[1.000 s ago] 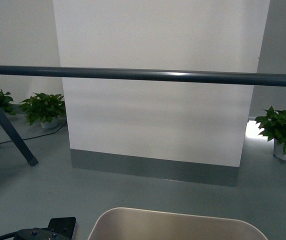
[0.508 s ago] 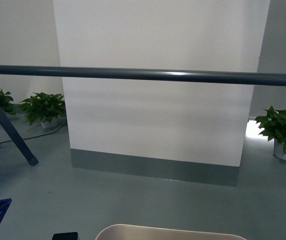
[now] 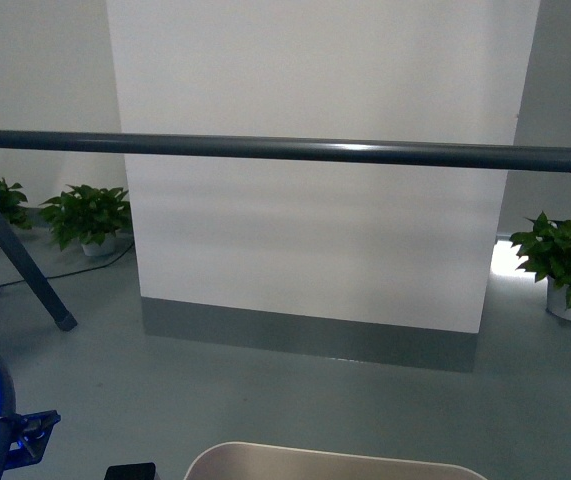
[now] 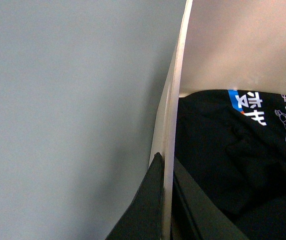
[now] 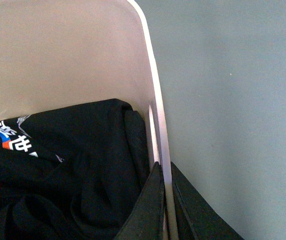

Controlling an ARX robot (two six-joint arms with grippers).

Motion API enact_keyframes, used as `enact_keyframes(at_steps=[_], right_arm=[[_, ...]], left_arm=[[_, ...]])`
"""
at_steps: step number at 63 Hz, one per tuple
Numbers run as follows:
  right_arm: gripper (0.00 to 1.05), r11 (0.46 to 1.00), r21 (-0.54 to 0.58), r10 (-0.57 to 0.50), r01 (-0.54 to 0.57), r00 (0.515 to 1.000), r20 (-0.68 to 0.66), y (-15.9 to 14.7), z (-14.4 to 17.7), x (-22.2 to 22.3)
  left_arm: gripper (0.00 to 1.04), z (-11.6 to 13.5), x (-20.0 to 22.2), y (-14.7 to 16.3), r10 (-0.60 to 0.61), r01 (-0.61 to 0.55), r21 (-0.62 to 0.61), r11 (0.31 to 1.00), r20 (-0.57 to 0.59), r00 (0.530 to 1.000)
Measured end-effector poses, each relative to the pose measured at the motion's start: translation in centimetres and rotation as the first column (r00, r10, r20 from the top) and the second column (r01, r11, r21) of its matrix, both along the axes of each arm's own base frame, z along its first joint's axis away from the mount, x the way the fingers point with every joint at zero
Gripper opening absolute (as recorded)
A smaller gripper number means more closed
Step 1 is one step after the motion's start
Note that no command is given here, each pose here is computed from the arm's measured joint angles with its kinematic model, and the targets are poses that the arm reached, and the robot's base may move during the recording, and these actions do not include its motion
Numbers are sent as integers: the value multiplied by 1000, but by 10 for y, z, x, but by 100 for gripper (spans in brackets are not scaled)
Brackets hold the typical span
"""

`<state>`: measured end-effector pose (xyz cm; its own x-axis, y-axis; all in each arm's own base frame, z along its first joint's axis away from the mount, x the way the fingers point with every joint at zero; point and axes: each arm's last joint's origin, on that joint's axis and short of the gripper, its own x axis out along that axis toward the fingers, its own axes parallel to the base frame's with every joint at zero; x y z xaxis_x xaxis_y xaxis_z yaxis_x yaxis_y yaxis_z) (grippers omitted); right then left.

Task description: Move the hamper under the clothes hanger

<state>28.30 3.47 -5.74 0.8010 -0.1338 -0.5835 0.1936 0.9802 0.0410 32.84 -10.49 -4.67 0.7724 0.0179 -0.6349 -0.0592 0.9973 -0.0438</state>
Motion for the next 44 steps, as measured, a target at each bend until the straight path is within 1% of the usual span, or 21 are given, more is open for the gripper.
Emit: enact_keyframes(at_steps=[16, 26, 28, 30, 43, 44], right_arm=[[3, 1000, -2, -2, 2, 1000, -3, 2, -3, 1], [3, 1000, -4, 4, -4, 1000, -7, 4, -4, 0], [3, 1000, -4, 5, -5, 1000, -8, 4, -4, -1], [5, 1000, -5, 7, -7, 1000, -9, 4, -4, -1], [30, 1000, -14, 6, -7, 999, -39, 3, -6, -8], [34, 1000, -18, 4, -5, 999, -42, 3, -6, -9]], left_arm=[[4, -4, 0, -4, 1, -1, 6, 1000, -9, 1000], [4, -4, -3, -8, -19, 19, -5, 1000, -23, 1000], [7, -4, -3, -9, -23, 23, -13, 1000, -25, 999], [11, -4, -3, -9, -25, 24, -18, 1000, -30, 999], [36, 0, -10, -9, -53, 50, -50, 998, -59, 997], [39, 2, -11, -9, -55, 52, -53, 997, -58, 997]])
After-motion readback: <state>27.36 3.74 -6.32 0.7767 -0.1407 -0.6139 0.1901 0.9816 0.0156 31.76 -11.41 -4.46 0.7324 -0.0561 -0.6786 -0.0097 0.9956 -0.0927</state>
